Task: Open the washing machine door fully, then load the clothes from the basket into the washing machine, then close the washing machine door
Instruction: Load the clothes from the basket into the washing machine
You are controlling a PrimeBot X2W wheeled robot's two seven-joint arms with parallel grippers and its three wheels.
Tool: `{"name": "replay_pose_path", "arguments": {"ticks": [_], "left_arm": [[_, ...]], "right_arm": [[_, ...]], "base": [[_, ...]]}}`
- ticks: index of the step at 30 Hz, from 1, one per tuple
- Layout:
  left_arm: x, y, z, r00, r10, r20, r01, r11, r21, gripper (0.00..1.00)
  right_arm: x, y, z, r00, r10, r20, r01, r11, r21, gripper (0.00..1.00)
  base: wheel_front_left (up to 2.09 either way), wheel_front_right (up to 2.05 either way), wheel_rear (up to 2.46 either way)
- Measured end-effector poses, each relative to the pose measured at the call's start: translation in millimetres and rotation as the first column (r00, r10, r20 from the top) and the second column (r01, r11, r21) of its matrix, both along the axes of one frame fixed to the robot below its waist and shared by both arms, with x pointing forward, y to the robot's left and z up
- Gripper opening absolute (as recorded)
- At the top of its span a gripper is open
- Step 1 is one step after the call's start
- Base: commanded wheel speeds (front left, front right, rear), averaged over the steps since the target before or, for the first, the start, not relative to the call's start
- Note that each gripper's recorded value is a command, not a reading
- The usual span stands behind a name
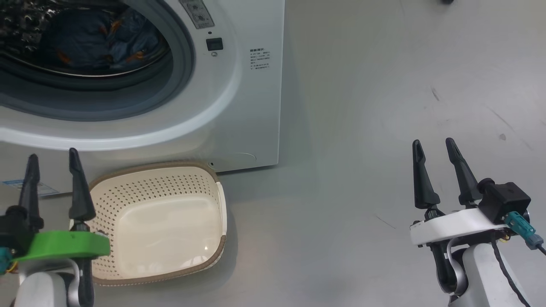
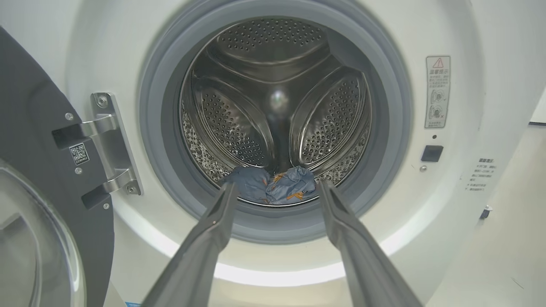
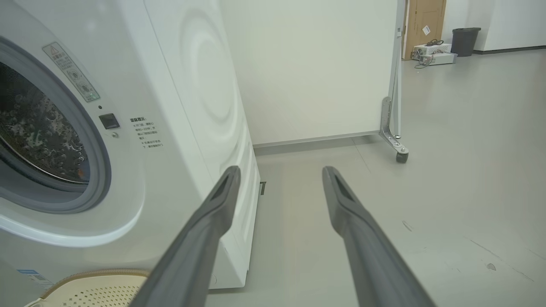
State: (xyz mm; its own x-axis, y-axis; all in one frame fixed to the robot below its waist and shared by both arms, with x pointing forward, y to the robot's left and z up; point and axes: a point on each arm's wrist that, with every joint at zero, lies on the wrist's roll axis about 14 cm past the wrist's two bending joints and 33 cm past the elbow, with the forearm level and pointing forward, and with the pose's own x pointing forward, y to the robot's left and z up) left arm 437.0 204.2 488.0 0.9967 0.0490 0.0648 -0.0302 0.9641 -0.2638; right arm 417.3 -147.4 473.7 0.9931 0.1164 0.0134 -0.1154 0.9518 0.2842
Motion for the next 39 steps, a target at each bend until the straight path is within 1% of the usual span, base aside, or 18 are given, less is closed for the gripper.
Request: {"name": "replay_pose_path", "arguments": {"ticks": [3, 10, 18, 23, 31, 39], "left_arm": [[-13, -6, -3, 1.0, -0.015, -0.015, 0.015, 1.0, 0.004, 1.0], [-45, -1, -9, 0.999, -0.002, -0.05, 0.004, 1.0, 0.025, 1.0], [-62, 8, -6, 0.999, 0.023, -0.047, -0.021, 0.999, 0.05, 1.0], [-68, 9, -9, 0.998, 0.026, -0.06, -0.023, 0.998, 0.054, 1.0], [-68, 12, -1, 0.999, 0.033, -0.034, -0.031, 0.998, 0.054, 1.0], [-68, 10, 0, 0.999, 0.032, -0.027, -0.032, 0.999, 0.016, 1.0]], "right_arm": [[-5, -4, 6, 1.0, -0.013, 0.013, 0.013, 1.0, 0.001, 1.0], [-20, -1, 12, 1.0, -0.007, 0.025, 0.006, 1.0, 0.003, 1.0], [-23, 7, 25, 0.998, 0.018, 0.065, -0.017, 1.0, -0.015, 1.0], [-26, 7, 23, 0.998, 0.02, 0.06, -0.019, 1.0, -0.019, 1.0], [-26, 9, 28, 0.997, 0.024, 0.073, -0.023, 1.0, -0.017, 1.0], [-26, 10, 30, 0.997, 0.022, 0.079, -0.02, 1.0, -0.02, 1.0]], "base": [[0.0, 0.0, 0.0], [0.0, 0.0, 0.0], [0.0, 0.0, 0.0], [0.0, 0.0, 0.0], [0.0, 0.0, 0.0], [0.0, 0.0, 0.0]]}}
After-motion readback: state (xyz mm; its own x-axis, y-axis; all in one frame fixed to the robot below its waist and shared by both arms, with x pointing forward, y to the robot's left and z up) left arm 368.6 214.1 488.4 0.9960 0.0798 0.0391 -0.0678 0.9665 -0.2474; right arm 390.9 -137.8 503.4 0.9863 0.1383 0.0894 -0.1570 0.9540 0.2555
